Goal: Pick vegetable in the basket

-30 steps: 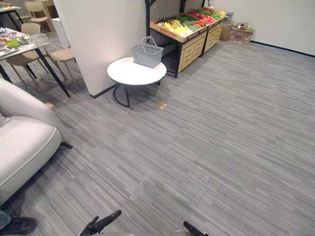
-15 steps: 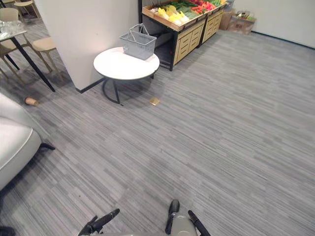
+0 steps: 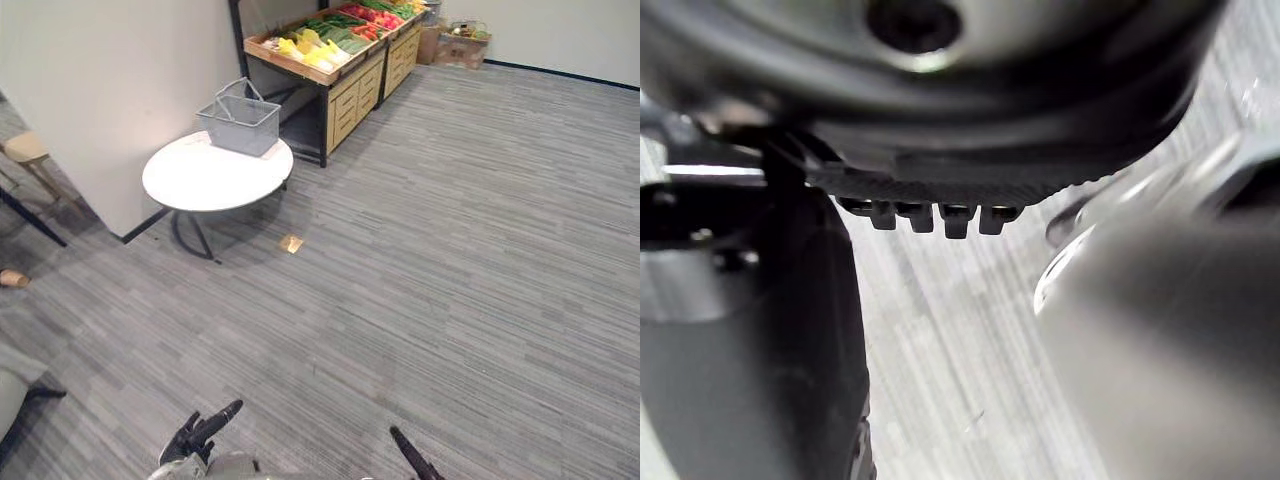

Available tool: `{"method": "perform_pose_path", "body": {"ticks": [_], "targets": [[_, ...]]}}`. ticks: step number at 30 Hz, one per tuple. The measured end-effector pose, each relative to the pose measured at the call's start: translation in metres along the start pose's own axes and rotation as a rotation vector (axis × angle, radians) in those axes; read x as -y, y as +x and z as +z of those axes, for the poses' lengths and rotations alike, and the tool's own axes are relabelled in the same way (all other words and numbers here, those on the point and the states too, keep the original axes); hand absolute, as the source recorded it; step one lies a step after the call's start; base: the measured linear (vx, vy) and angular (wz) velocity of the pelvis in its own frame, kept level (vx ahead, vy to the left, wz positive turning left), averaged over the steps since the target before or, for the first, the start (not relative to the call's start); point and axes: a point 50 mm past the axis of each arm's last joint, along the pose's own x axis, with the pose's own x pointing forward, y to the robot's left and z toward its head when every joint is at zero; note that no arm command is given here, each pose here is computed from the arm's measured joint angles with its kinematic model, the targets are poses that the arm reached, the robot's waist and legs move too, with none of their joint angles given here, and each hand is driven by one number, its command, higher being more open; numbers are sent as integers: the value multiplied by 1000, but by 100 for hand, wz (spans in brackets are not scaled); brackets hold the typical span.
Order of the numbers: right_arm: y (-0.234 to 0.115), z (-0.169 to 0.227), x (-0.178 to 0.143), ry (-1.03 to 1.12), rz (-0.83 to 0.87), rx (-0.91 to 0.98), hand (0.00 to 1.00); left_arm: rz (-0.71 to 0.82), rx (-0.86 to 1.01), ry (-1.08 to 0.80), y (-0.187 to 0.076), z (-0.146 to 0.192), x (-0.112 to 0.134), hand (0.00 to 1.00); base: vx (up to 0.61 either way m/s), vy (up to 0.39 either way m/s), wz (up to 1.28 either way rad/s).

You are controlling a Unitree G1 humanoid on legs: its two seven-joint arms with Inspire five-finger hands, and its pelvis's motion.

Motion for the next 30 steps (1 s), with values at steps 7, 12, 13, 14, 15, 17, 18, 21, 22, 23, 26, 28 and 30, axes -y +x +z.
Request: {"method": "perform_pose_path", "body": {"ticks": [7,12,13,14,15,17,18,21,22,23,26,28,30], "targets": [[6,1,-50,-78,193,2,0,40,14,-54,-2,1,-12,100,394,204,-17],[4,-1,-39,-77,160,3,0,37,-38,-33,-4,-13,-14,100,190,152,-21],[3,-6,-33,-73,143,-15,0,45,-39,-30,-4,-11,-17,100,378,196,-2],[2,-7,-27,-55,115,-18,0,49,-34,-15,-4,-9,-20,100,326,149,5],[2,-5,-24,-34,89,-13,0,53,-34,-5,-4,-9,-23,100,404,155,5],[2,-2,-17,1,54,1,0,67,-40,5,-5,-11,-26,100,344,104,6],[2,-1,-17,8,56,9,0,67,-42,15,-4,-11,-26,100,360,94,17],[0,-2,-8,-1,33,17,0,47,-67,74,-3,-15,-23,100,365,49,40],[-1,-8,-3,12,16,-6,0,38,-67,71,-3,-15,-20,100,427,-67,56],[-2,-8,2,57,-1,-8,0,30,-69,65,-2,-15,-16,100,433,-98,63],[-7,-16,14,66,-35,-20,0,7,-63,56,0,-13,-9,100,361,-152,70],[-11,-25,24,96,-64,-44,0,1,-72,22,-1,-17,-7,100,698,-354,43],[-7,-12,20,98,-46,-6,0,-16,-72,-40,-1,-22,2,100,669,-238,-11]]}}
